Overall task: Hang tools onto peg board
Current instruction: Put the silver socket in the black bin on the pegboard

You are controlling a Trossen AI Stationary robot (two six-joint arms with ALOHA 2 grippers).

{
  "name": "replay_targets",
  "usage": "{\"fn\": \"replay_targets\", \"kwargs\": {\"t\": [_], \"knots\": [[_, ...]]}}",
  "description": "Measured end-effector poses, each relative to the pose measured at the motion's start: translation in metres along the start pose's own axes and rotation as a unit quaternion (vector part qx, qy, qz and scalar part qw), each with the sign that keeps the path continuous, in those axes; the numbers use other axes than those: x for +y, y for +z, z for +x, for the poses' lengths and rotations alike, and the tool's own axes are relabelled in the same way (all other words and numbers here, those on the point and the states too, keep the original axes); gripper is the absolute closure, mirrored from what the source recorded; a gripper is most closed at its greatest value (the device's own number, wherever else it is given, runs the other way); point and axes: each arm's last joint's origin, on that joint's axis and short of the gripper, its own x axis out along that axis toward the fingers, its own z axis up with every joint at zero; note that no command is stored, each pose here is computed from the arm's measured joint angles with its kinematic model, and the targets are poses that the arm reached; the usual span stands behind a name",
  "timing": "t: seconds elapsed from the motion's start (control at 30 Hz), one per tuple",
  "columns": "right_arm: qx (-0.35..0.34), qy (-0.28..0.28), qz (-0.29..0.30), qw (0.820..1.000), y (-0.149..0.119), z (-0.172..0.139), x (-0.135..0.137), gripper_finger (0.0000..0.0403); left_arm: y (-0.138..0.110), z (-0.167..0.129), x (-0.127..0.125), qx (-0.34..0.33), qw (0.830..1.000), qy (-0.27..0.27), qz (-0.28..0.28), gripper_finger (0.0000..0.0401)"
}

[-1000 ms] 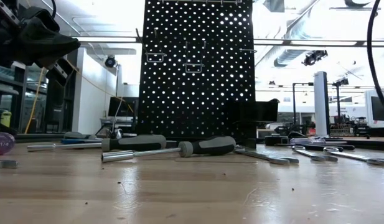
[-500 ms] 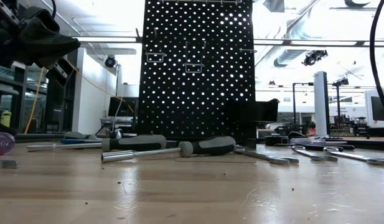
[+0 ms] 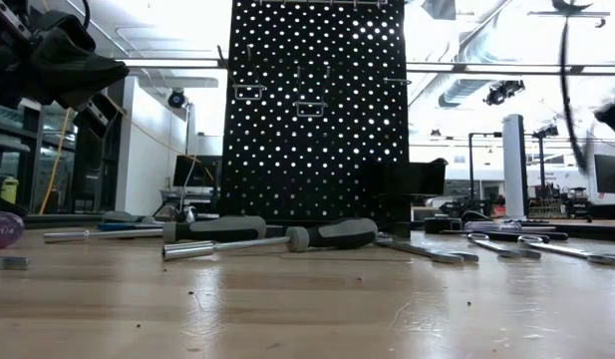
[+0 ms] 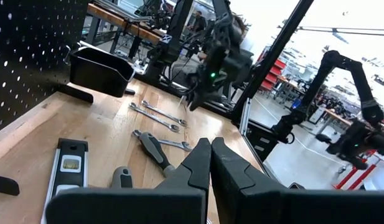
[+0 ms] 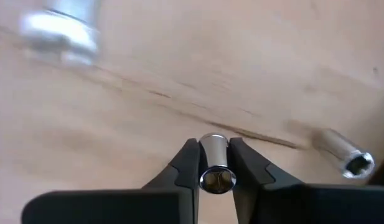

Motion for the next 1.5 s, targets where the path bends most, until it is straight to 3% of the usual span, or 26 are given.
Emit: {"fn": "replay_targets", "kwargs": {"t": [0.13, 0.23, 0.33, 0.43, 0.53, 0.63, 0.77, 0.97, 1.13, 1.23, 1.33, 1.5], "knots": [[-0.106, 0.038, -0.034, 0.993, 0.027, -0.041, 0.020, 0.0363, 0.000, 0.000, 0.000, 0.000, 1.000, 0.000, 0.000, 0.0401], [-0.215, 0.066, -0.041, 0.973, 0.059, -0.067, 0.033, 0.0363, 0.000, 0.000, 0.000, 0.000, 1.000, 0.000, 0.000, 0.0401], [-0.282, 0.086, -0.047, 0.954, 0.098, -0.084, 0.046, 0.0363, 0.000, 0.000, 0.000, -0.001, 1.000, 0.000, 0.000, 0.0401], [-0.312, 0.101, -0.082, 0.941, 0.134, -0.086, 0.055, 0.0354, 0.000, 0.000, 0.000, -0.001, 1.000, -0.001, 0.000, 0.0401], [-0.326, 0.112, -0.097, 0.934, 0.167, -0.088, 0.058, 0.0319, 0.000, 0.000, 0.000, -0.002, 1.000, -0.001, 0.000, 0.0401], [-0.320, 0.117, -0.094, 0.935, 0.191, -0.090, 0.053, 0.0277, 0.000, 0.000, 0.000, -0.001, 1.000, -0.001, 0.000, 0.0401], [-0.292, 0.103, -0.108, 0.945, 0.203, -0.088, 0.044, 0.0233, 0.000, 0.000, 0.000, -0.003, 1.000, -0.001, 0.000, 0.0401], [-0.171, 0.106, -0.173, 0.964, 0.184, -0.081, 0.039, 0.0208, 0.000, 0.000, 0.000, 0.000, 1.000, 0.000, 0.000, 0.0401], [-0.034, -0.012, -0.212, 0.977, 0.129, -0.068, 0.021, 0.0207, 0.000, 0.000, 0.000, 0.000, 1.000, 0.000, 0.000, 0.0401], [0.039, -0.069, -0.197, 0.977, 0.096, -0.048, 0.005, 0.0207, 0.000, 0.000, 0.000, 0.000, 1.000, 0.000, 0.000, 0.0401], [0.100, -0.090, -0.178, 0.975, 0.067, -0.025, -0.008, 0.0206, 0.000, 0.000, 0.000, 0.000, 1.000, 0.000, 0.000, 0.0401], [0.153, -0.135, -0.148, 0.968, 0.042, 0.003, -0.031, 0.0206, 0.000, 0.000, 0.000, 0.000, 1.000, 0.000, 0.000, 0.0401]]}}
